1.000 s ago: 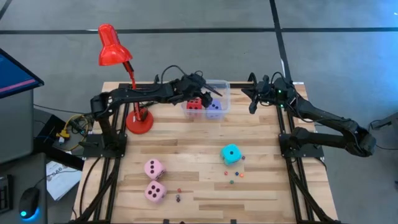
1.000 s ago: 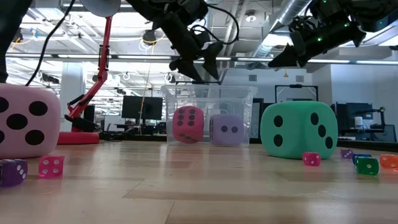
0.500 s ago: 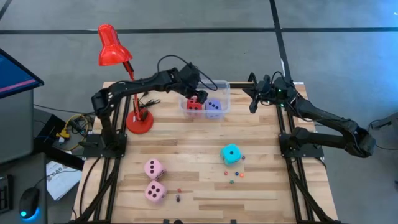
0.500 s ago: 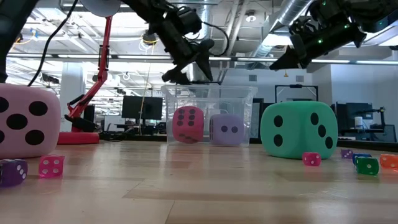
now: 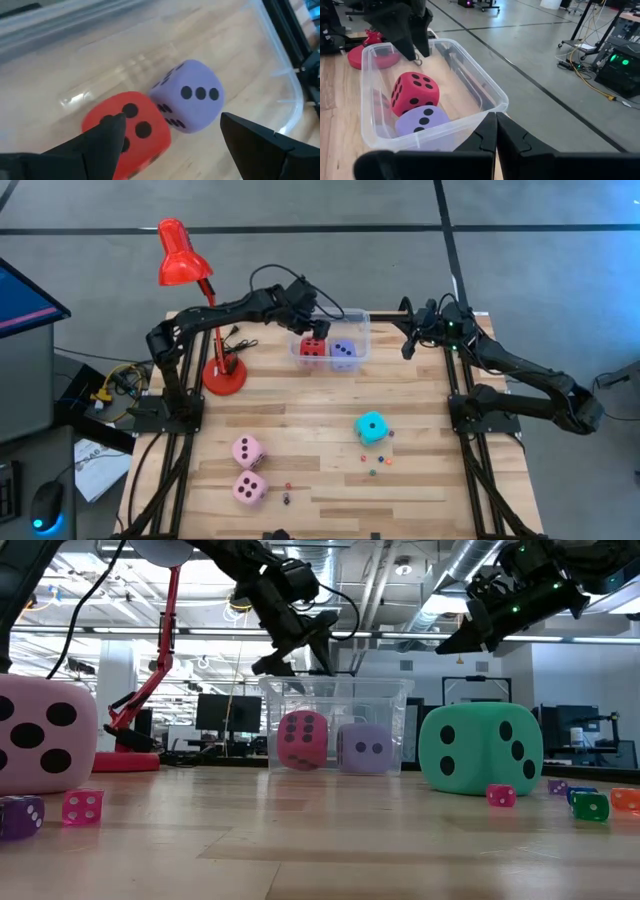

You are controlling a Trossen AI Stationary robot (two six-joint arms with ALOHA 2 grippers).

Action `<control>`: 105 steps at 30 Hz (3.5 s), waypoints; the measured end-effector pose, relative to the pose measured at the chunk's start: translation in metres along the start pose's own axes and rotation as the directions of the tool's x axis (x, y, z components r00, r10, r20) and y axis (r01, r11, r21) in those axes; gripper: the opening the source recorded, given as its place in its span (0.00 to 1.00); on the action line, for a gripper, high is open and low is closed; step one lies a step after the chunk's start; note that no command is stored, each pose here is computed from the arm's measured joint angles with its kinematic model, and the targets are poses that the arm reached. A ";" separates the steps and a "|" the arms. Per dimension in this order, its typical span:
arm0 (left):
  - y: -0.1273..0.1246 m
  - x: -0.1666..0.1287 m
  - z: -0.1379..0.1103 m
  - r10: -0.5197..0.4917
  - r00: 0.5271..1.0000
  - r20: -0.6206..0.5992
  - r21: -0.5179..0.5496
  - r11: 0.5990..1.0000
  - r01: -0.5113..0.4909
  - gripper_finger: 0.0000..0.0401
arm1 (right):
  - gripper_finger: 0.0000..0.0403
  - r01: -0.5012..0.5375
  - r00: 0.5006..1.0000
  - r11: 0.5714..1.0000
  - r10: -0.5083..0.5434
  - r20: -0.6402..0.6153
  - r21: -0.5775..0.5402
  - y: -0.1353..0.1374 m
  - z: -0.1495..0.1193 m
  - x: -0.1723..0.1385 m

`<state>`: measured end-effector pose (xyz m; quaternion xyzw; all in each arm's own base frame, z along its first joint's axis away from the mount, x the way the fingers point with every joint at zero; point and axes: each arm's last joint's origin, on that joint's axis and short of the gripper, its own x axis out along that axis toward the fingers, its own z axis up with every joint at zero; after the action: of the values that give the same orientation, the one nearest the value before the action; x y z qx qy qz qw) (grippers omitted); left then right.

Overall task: Pick & Place Dice
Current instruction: Put the large red die into the transparent bin, then move the transparent bin

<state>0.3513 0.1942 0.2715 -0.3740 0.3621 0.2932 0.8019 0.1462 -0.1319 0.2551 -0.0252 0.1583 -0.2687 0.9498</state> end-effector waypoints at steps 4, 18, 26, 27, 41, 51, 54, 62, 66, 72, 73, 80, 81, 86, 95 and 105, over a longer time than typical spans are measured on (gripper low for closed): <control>-0.004 0.006 0.003 -0.039 0.999 0.037 0.011 0.999 0.039 0.78 | 0.00 0.001 1.000 1.000 -0.001 0.000 0.001 0.000 0.000 0.000; -0.032 0.030 0.004 0.056 0.975 -0.216 0.107 0.994 -0.033 0.78 | 0.00 0.010 1.000 1.000 -0.010 -0.014 -0.006 -0.002 -0.002 -0.001; -0.022 0.030 0.002 0.104 0.956 -0.274 0.015 0.994 -0.104 0.78 | 0.00 0.007 1.000 1.000 -0.007 -0.026 -0.018 -0.002 -0.003 -0.001; -0.022 0.029 0.002 0.104 0.956 -0.274 0.014 0.994 -0.104 0.78 | 0.00 0.006 1.000 1.000 -0.007 -0.028 -0.018 -0.002 -0.003 -0.001; -0.011 0.040 0.007 0.113 0.953 -0.282 0.024 0.994 -0.111 0.78 | 0.00 0.003 0.999 1.000 -0.004 -0.040 -0.031 -0.002 -0.004 0.000; -0.018 0.038 0.003 0.103 0.953 -0.284 0.046 0.995 -0.094 0.78 | 0.00 0.003 0.999 0.999 -0.004 -0.040 -0.038 -0.002 -0.004 0.000; -0.016 0.038 0.005 0.104 0.954 -0.280 0.061 0.994 -0.090 0.78 | 0.00 0.002 0.999 0.999 -0.004 -0.040 -0.038 -0.002 -0.005 0.000; -0.016 0.044 -0.001 0.106 0.936 -0.336 0.060 0.994 -0.091 0.78 | 0.00 0.003 0.999 0.999 -0.004 -0.041 -0.038 -0.002 -0.005 0.000; -0.017 0.043 -0.003 0.091 0.932 -0.351 0.057 0.995 -0.076 0.78 | 0.00 0.003 0.999 0.999 -0.004 -0.041 -0.039 -0.002 -0.005 0.000; -0.019 0.045 -0.004 0.036 0.924 -0.380 0.035 0.999 -0.025 0.78 | 0.00 0.003 0.999 0.999 -0.004 -0.041 -0.039 -0.002 -0.005 0.000; -0.018 0.046 -0.005 0.045 0.923 -0.382 0.034 0.999 -0.034 0.78 | 0.00 0.003 0.999 0.999 -0.004 -0.041 -0.039 -0.002 -0.005 0.000; -0.018 0.046 -0.004 0.041 0.926 -0.374 0.036 0.999 -0.030 0.78 | 0.00 0.003 0.999 0.999 -0.004 -0.040 -0.039 -0.002 -0.005 0.000; -0.018 0.047 -0.003 0.040 0.931 -0.364 0.037 0.999 -0.028 0.78 | 0.00 0.003 0.999 0.999 -0.004 -0.041 -0.039 -0.002 -0.005 0.000; -0.019 0.047 0.004 0.094 0.959 -0.266 0.094 0.993 -0.072 0.78 | 0.00 0.003 0.999 0.999 -0.004 -0.041 -0.039 -0.002 -0.005 0.000; -0.013 0.041 0.010 0.086 0.963 -0.256 0.047 0.996 -0.077 0.78 | 0.00 0.002 0.999 0.999 -0.004 -0.041 -0.041 -0.002 -0.005 0.000; -0.018 0.010 0.020 0.060 0.986 -0.158 0.051 0.997 -0.053 0.78 | 0.00 -0.002 0.998 0.999 -0.001 -0.056 -0.046 -0.002 -0.007 0.002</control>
<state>0.3775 0.2025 0.2790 -0.3671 0.4423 0.2765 0.7701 0.1450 -0.1345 0.2484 -0.0392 0.1910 -0.2653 0.9442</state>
